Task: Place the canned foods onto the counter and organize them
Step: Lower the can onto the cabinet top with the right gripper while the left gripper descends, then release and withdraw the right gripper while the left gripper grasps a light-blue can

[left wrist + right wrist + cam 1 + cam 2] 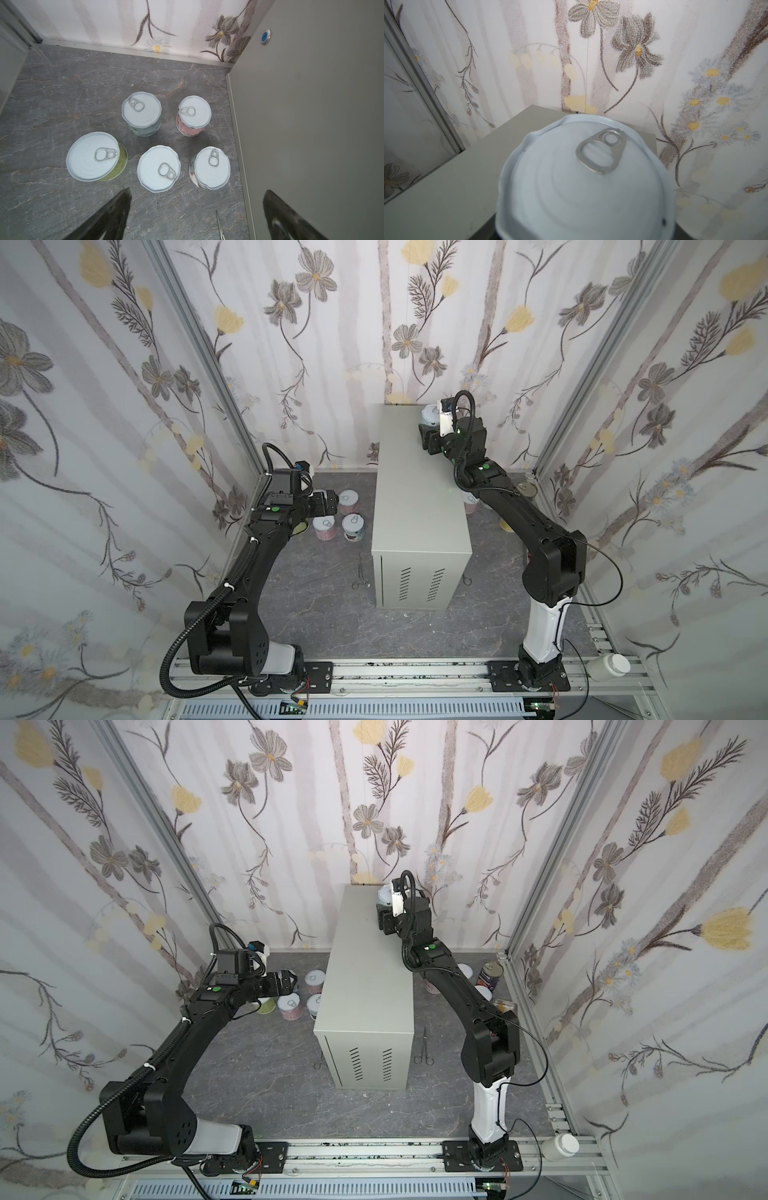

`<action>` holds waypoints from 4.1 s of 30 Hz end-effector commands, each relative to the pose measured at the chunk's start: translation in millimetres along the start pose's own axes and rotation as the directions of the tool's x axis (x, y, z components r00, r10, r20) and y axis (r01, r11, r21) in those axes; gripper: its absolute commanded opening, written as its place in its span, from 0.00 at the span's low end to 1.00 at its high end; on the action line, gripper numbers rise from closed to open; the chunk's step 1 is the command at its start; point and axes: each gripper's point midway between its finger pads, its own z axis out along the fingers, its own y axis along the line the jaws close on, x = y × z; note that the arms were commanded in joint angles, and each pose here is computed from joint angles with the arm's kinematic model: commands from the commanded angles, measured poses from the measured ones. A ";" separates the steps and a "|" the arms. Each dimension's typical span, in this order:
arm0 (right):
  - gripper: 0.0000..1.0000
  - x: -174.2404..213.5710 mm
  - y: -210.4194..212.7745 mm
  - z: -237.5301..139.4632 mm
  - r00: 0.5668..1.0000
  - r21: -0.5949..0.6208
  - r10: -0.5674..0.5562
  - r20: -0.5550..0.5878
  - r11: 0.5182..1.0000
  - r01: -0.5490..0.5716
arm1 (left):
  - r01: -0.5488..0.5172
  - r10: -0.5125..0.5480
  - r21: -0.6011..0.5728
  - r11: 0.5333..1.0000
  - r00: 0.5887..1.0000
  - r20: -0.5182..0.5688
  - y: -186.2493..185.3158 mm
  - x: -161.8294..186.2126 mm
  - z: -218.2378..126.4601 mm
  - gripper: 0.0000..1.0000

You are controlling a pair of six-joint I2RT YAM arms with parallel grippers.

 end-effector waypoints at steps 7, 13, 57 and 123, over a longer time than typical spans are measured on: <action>0.70 10.1 -4.4 21.3 1.000 -0.007 0.003 -0.029 1.000 -0.003 | -0.014 0.014 -0.003 1.000 1.000 0.000 1.9 -2.9 7.5 1.00; 0.70 10.7 0.2 26.0 1.000 -0.032 0.003 -0.030 0.999 -0.004 | -0.011 0.011 0.017 1.000 1.000 -0.023 -0.5 1.4 14.8 1.00; 1.00 -12.8 1.8 -54.7 0.999 -0.072 0.005 0.049 0.997 -0.001 | 0.064 -0.083 -0.103 0.993 0.978 -0.190 -42.1 88.0 70.9 0.98; 1.00 -33.1 -25.6 -230.0 1.000 0.025 0.020 0.015 0.999 -0.020 | -0.030 -0.022 -0.206 0.978 0.968 -0.249 -47.9 48.3 91.0 0.52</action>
